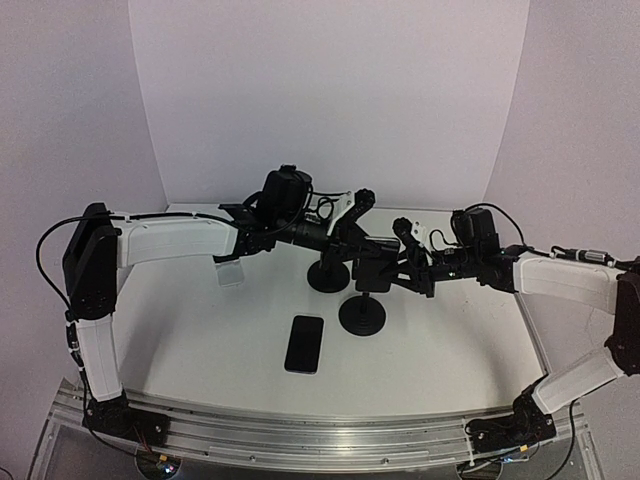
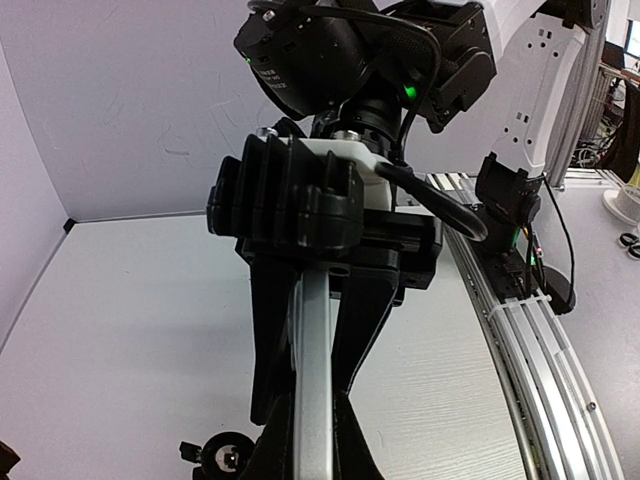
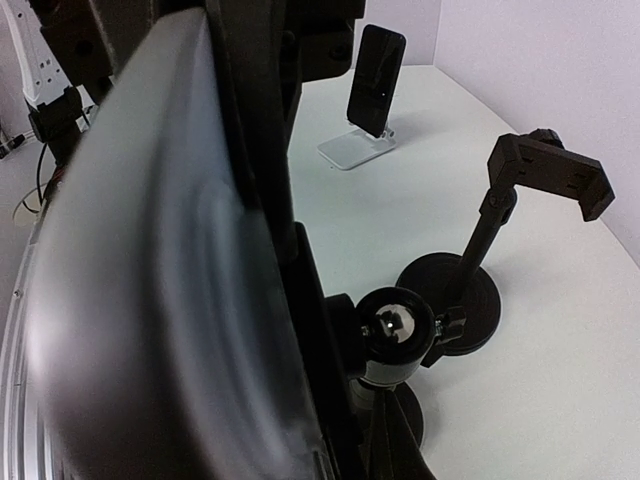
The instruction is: Remove the phone from the phone stand
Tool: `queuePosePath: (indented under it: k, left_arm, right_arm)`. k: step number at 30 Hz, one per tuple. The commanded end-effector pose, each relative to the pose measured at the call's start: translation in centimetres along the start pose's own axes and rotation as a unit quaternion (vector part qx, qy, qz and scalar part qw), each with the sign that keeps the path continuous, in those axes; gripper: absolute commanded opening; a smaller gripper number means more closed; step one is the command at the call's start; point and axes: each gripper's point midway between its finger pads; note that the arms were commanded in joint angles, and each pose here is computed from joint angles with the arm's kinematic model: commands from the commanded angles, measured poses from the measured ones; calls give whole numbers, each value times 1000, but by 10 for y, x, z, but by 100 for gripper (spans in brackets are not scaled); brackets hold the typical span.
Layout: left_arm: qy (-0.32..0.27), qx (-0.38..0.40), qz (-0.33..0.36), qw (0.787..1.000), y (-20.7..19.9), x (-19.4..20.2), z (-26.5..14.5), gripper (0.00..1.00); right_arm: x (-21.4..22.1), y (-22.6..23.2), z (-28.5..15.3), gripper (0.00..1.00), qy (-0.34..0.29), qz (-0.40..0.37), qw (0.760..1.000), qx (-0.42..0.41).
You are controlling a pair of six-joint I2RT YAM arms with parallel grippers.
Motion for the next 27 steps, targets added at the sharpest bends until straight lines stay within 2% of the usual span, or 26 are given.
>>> queuePosePath:
  k: [1, 4, 8, 11, 17, 27]
  left_arm:
    - [24, -61, 6, 998, 29, 7, -6, 0]
    - [36, -79, 7, 996, 35, 12, -7, 0]
    - [40, -71, 3, 997, 30, 15, -9, 0]
    - [31, -52, 3, 998, 22, 10, -10, 0]
    - [21, -35, -5, 999, 16, 2, -11, 0]
    - [37, -74, -67, 994, 29, 6, -12, 0]
  right_arm:
    - [-14, -10, -2, 9, -12, -17, 1000, 22]
    - [-12, -13, -3, 9, -9, -17, 999, 31]
    - [-7, -22, -6, 26, 1, 0, 998, 64]
    - [-10, -25, -14, 31, -3, 8, 996, 88]
    - [-17, -32, -37, 34, -13, 25, 987, 161]
    - [-9, -24, -31, 33, 4, 52, 976, 210]
Point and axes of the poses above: each gripper's point midway between its finger pads, its own z axis out along the fingers, its own y axis along the line the jaws close on, x = y × z, and after that the axes turned 2 degrees about z, right-handed
